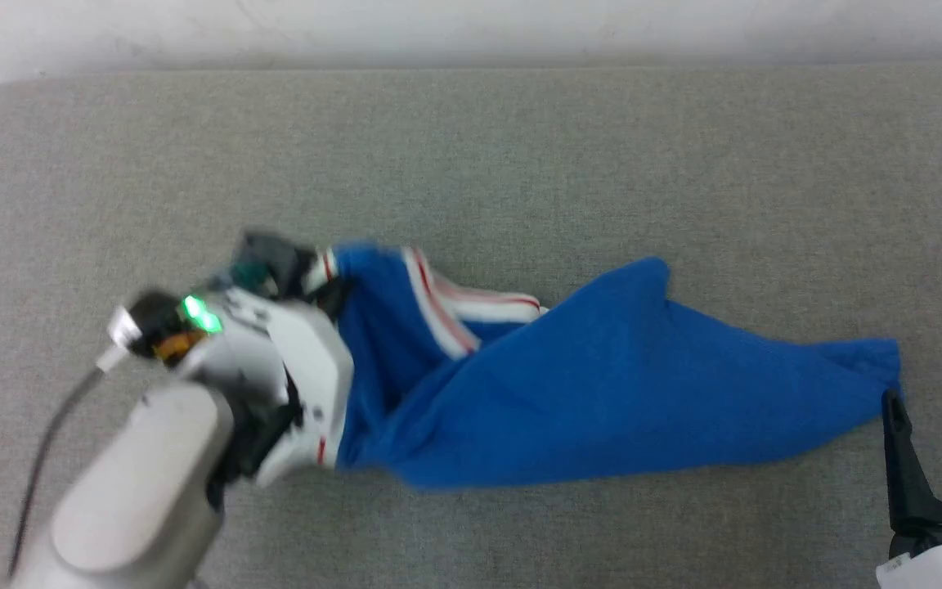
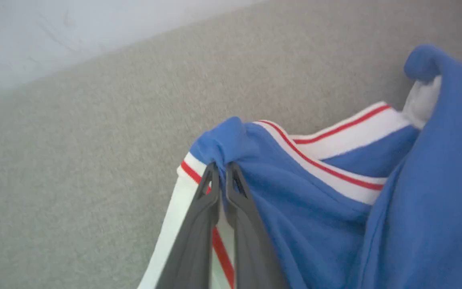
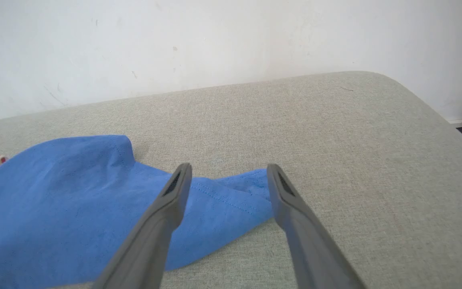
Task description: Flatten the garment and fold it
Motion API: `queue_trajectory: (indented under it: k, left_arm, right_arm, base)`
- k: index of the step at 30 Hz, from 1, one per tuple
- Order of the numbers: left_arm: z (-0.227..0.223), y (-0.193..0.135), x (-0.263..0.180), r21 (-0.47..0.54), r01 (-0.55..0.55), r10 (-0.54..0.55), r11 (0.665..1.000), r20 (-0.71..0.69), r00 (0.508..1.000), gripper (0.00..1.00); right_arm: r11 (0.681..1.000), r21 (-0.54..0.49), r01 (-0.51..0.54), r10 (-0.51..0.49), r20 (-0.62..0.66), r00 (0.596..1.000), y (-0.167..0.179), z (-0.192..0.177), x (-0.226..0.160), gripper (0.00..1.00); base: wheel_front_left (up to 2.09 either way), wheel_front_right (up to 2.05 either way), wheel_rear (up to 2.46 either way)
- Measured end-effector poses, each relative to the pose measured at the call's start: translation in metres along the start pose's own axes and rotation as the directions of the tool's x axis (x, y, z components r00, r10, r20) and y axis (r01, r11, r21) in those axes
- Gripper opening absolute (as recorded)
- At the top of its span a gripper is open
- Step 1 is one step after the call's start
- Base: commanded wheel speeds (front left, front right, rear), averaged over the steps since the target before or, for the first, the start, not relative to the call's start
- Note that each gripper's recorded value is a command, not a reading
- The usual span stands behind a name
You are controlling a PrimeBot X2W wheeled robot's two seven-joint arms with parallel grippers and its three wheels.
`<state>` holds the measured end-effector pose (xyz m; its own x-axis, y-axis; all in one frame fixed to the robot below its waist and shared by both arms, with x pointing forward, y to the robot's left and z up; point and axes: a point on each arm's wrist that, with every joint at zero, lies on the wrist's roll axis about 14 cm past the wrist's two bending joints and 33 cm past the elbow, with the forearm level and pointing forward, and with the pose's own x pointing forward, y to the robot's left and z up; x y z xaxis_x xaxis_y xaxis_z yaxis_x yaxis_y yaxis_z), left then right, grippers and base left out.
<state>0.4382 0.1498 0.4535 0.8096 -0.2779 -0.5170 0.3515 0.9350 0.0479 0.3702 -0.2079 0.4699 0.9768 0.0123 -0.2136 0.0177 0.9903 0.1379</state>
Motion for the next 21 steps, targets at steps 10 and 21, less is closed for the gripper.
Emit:
queue_trajectory:
  k: [10,21]
  left_arm:
    - [0.092,0.069,0.013,-0.029,-0.214,0.212,0.976,0.323,0.923,0.23]
    - [0.026,0.055,0.037,-0.162,-0.180,0.211,0.970,0.196,0.958,1.00]
  right_arm:
    - [1.000,-0.002,-0.020,0.020,-0.011,1.000,0.008,-0.003,0.013,1.00]
    - [1.000,-0.007,0.011,-0.011,-0.033,0.999,-0.002,-0.012,0.010,1.00]
  base:
    - [0.00,0.00,0.00]
    - [0.00,0.00,0.00]
